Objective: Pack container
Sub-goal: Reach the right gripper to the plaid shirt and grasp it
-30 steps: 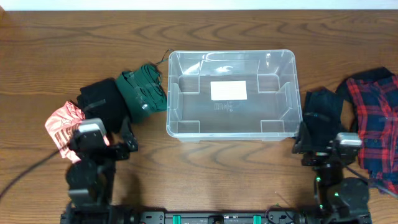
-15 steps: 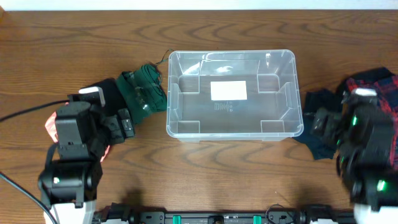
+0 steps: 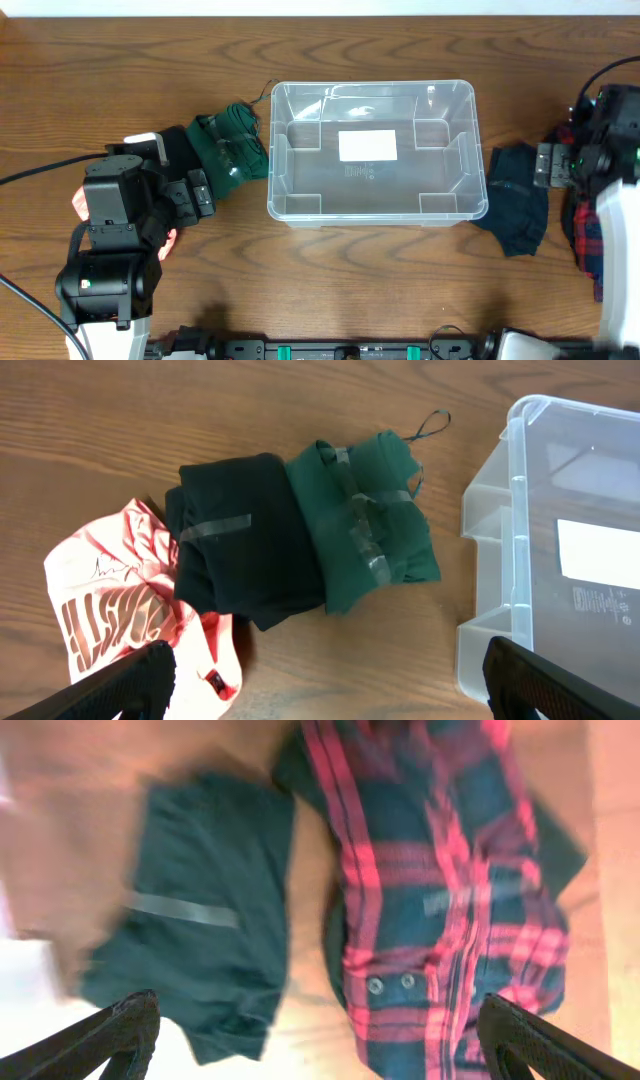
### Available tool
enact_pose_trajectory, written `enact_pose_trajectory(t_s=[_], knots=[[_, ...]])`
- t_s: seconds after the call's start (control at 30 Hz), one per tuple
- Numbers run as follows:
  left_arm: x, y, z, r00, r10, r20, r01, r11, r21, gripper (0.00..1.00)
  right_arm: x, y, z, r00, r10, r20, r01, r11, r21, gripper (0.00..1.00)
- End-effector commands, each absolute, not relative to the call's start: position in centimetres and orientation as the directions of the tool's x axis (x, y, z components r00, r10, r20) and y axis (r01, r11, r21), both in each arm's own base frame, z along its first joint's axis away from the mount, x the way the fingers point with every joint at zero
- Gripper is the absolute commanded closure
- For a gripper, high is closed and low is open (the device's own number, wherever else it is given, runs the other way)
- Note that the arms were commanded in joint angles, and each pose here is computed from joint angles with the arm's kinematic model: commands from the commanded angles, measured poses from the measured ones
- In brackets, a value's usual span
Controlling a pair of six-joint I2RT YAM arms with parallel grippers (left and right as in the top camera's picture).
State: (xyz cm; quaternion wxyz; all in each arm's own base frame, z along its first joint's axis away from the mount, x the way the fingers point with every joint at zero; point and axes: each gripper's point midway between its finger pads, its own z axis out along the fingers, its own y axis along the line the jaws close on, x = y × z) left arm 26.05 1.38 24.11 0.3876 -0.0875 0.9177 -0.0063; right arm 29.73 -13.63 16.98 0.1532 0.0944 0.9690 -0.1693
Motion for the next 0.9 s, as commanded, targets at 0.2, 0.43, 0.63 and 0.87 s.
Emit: enact_pose_trajectory(t_s=[0.2, 0.43, 0.63, 0.87], knots=[[26.5, 1.3, 25.3, -0.654, -0.170, -0.737, -0.155, 0.984, -0.090, 0.02, 29.5, -20.2, 10.3, -0.952, 0.269, -0.145, 0.306, 0.829, -0.468, 0.01], [26.5, 1.3, 25.3, -0.654, -0.171, -0.737, -0.156, 0.984, -0.090, 0.02, 30.5, -21.8, 6.5, -0.945, 0.306, -0.117, 0.324, 0.816, -0.478, 0.01], [26.5, 1.3, 25.3, -0.654, -0.171, -0.737, -0.156, 0.984, -0.090, 0.02, 29.8, -22.3, 4.1, -0.924, 0.373, -0.084, 0.367, 0.802, -0.472, 0.21], [26.5, 1.3, 25.3, -0.654, -0.170, -0.737, -0.155, 0.984, -0.090, 0.02, 29.8, -22.8, 4.3, -0.902, 0.417, -0.114, 0.419, 0.778, -0.467, 0.93]])
